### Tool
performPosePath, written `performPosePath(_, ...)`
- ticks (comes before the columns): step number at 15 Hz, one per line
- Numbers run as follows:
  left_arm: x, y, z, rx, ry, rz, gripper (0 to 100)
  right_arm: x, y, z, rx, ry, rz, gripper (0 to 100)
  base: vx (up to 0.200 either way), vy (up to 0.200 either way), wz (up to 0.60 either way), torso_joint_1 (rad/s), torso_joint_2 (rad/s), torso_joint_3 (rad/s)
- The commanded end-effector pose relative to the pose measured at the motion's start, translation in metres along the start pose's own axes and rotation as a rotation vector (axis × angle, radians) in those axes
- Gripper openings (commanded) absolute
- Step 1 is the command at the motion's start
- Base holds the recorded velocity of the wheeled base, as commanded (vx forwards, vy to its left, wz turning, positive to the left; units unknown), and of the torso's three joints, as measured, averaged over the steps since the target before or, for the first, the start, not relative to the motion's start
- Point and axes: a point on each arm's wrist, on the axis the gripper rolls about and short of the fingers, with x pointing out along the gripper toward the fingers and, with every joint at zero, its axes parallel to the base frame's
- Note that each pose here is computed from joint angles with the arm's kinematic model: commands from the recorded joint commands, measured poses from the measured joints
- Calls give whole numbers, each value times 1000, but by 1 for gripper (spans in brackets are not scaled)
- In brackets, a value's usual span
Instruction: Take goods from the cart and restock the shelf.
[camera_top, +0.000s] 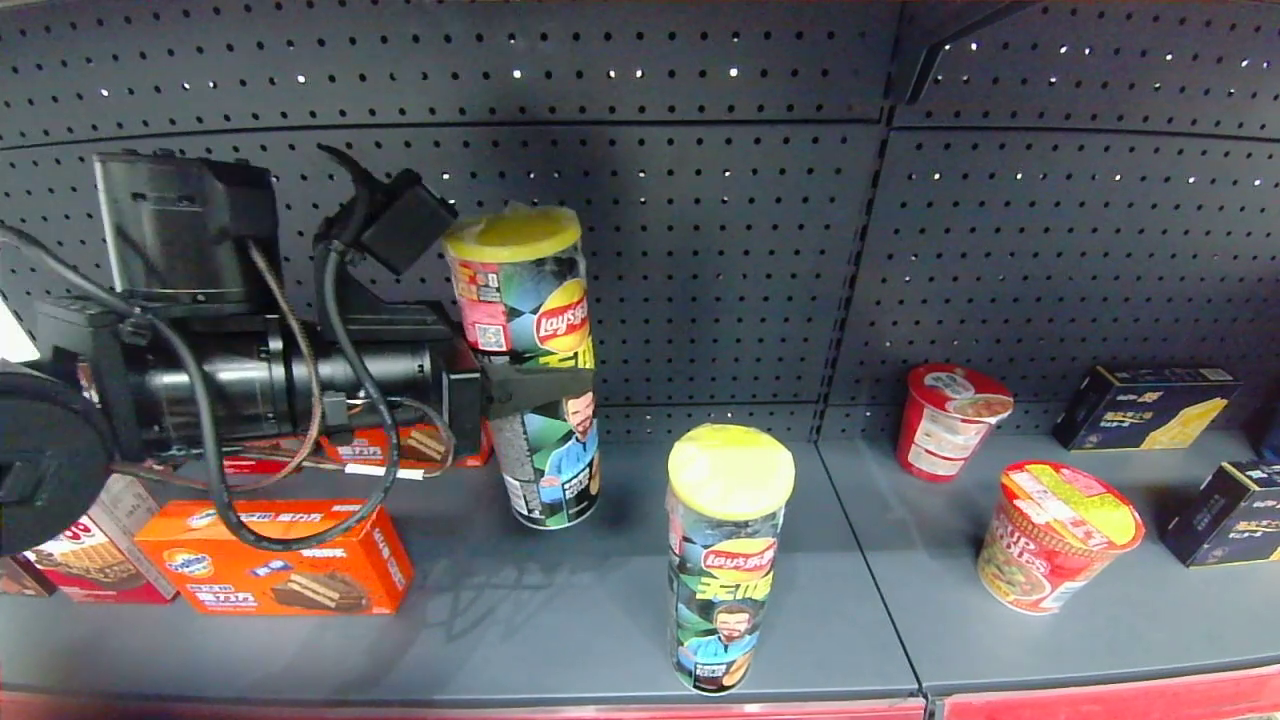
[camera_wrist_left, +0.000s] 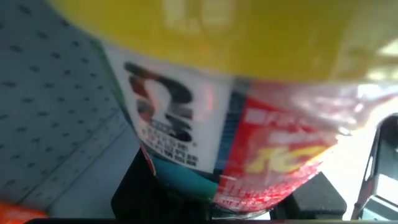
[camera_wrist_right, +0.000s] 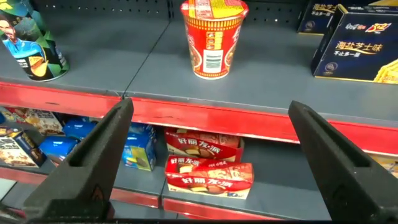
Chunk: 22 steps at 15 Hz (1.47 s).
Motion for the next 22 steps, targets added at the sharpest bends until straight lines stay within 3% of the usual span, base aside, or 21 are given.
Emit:
performPosePath(1, 25, 15, -18, -26, 22, -61, 0, 1, 0, -2, -1, 8, -1, 100, 0, 0, 0, 0, 0, 0)
performPosePath(8, 73, 49, -9, 1, -9, -67, 0, 2, 0, -5, -1, 9, 1, 100, 0, 0, 0, 0, 0, 0)
performPosePath(16, 122, 60, -24, 9, -2, -127, 0, 3, -1, -8, 0, 15, -21, 100, 0, 0, 0, 0, 0, 0)
performPosePath(22, 141, 71, -39, -3, 16, -131, 0, 3, -1, -9, 0, 20, -39, 100, 0, 0, 0, 0, 0, 0)
